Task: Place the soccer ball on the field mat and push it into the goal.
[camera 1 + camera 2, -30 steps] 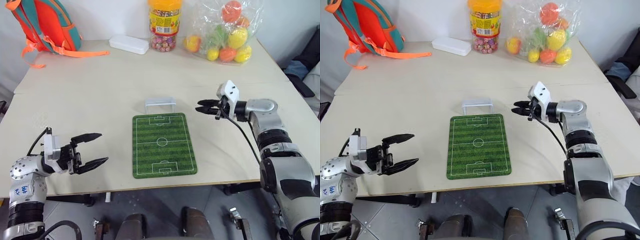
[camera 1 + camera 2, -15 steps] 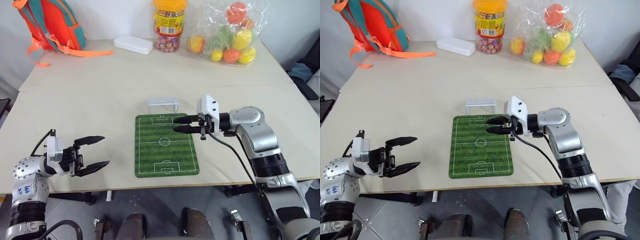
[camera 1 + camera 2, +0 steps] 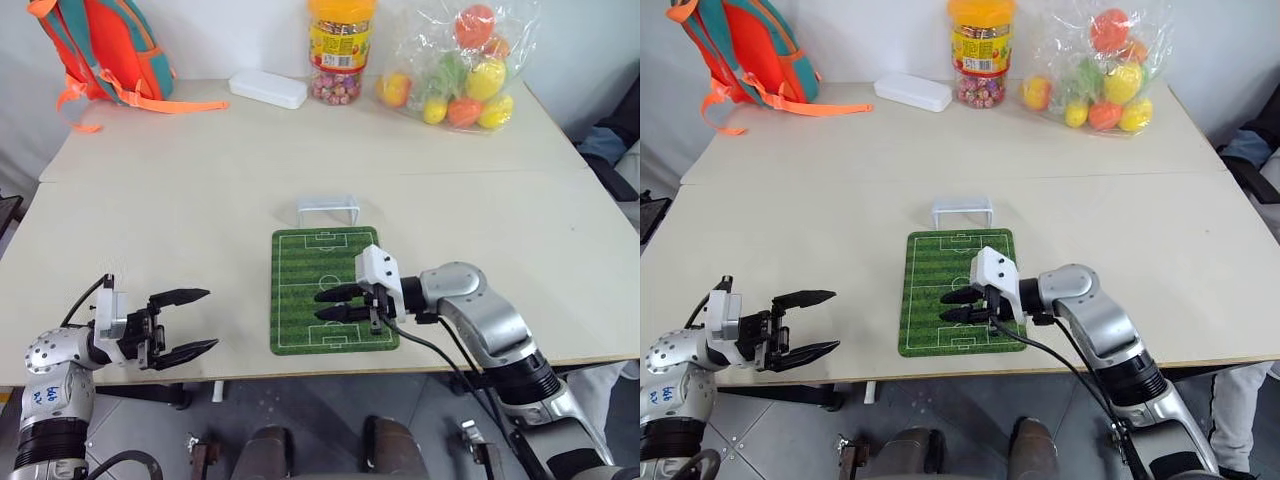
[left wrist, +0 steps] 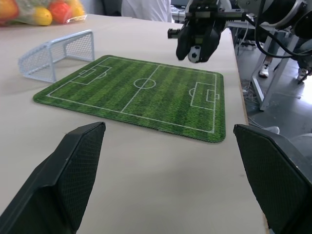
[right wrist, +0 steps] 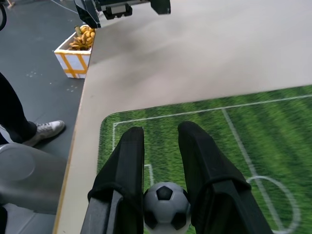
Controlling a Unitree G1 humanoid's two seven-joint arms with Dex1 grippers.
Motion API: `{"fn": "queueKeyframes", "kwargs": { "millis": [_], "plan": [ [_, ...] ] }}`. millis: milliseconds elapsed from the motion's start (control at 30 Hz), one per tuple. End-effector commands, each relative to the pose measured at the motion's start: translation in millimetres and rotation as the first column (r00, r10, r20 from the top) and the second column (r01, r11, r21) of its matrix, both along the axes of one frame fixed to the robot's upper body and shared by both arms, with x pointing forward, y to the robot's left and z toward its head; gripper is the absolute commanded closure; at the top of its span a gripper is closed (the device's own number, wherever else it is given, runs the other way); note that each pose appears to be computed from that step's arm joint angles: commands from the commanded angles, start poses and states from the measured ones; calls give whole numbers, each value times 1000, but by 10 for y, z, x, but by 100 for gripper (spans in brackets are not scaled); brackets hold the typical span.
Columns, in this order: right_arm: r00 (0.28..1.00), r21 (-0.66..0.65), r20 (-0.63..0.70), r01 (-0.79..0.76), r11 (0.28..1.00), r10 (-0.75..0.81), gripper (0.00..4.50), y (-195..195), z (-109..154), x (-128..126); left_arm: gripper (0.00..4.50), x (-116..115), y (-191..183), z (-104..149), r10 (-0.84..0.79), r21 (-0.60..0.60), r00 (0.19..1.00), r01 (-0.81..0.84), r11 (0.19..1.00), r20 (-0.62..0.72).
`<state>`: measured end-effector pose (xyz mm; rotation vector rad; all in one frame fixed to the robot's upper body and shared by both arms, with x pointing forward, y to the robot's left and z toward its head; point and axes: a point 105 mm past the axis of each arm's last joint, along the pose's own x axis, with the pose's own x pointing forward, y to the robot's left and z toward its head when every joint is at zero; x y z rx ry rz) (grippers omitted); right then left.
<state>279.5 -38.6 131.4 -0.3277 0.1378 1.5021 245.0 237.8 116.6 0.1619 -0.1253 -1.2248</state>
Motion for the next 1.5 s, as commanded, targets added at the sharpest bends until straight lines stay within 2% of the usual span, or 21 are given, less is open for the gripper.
{"fn": "queueKeyframes", "kwargs": {
  "millis": [33,300,600,1467,1500],
  "plan": [
    [1000,14,0,-10,1000,10,372,70,-60,-15,0,-44,0,50,-6,9,1000,6,1000,24],
    [1000,16,-11,-19,1000,19,372,201,-183,-20,0,-111,30,47,1,16,1000,-2,1000,12],
    [998,-12,-44,-48,999,48,372,202,-336,-168,0,-166,25,34,13,13,1000,-13,1000,0],
    [997,-26,-40,-68,997,67,372,204,-440,-214,0,-129,14,42,30,9,1000,-30,999,7],
    [997,-26,-39,-67,997,66,337,203,-441,-214,0,-131,12,41,30,8,1000,-30,1000,7]
  ]
}}
